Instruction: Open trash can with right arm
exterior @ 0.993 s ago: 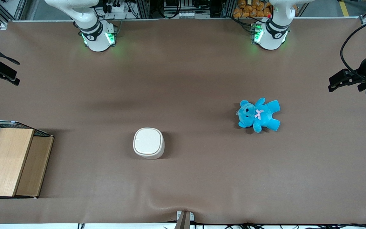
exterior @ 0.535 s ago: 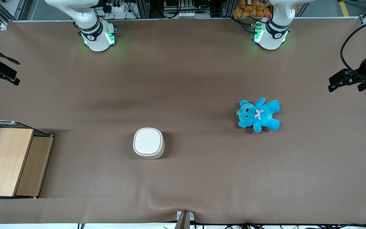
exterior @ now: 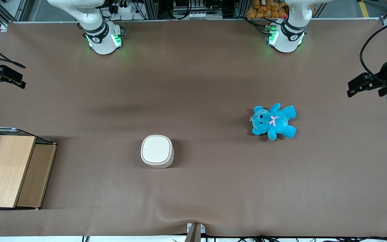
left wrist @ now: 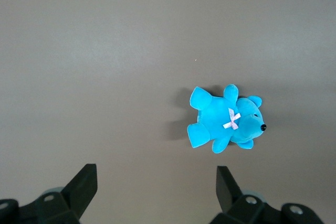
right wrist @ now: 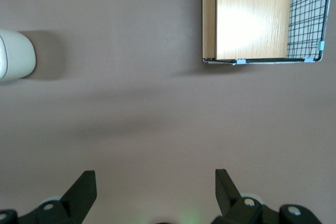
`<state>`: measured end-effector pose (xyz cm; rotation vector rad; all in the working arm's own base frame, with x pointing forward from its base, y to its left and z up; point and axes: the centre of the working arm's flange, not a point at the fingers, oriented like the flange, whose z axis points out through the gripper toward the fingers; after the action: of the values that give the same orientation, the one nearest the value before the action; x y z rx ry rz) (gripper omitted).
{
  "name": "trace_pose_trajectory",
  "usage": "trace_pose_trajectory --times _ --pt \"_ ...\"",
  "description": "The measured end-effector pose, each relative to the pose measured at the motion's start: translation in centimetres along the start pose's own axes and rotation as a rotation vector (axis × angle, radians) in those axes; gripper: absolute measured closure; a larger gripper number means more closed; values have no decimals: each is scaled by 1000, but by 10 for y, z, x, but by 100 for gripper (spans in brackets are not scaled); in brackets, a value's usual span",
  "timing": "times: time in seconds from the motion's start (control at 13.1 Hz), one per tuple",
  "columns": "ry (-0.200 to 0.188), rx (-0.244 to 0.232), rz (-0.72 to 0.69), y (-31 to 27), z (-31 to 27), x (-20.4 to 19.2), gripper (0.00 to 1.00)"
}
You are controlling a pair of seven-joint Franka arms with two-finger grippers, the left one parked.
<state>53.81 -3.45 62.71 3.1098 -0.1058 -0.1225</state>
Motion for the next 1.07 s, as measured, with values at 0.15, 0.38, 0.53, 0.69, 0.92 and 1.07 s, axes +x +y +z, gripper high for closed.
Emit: trace_pose_trajectory --times 0.15,0.38,0.53,0.69,0.92,1.07 --pt "-4 0 -3 -1 1 0 0" --pt "-4 0 -7 -3 1 0 0" --pt "-3 11 -10 -6 1 1 0" --pt "-9 69 -10 -10 5 3 0" --pt "-6 108 -9 -14 15 14 0" --pt "-17 112 -11 -17 26 24 0"
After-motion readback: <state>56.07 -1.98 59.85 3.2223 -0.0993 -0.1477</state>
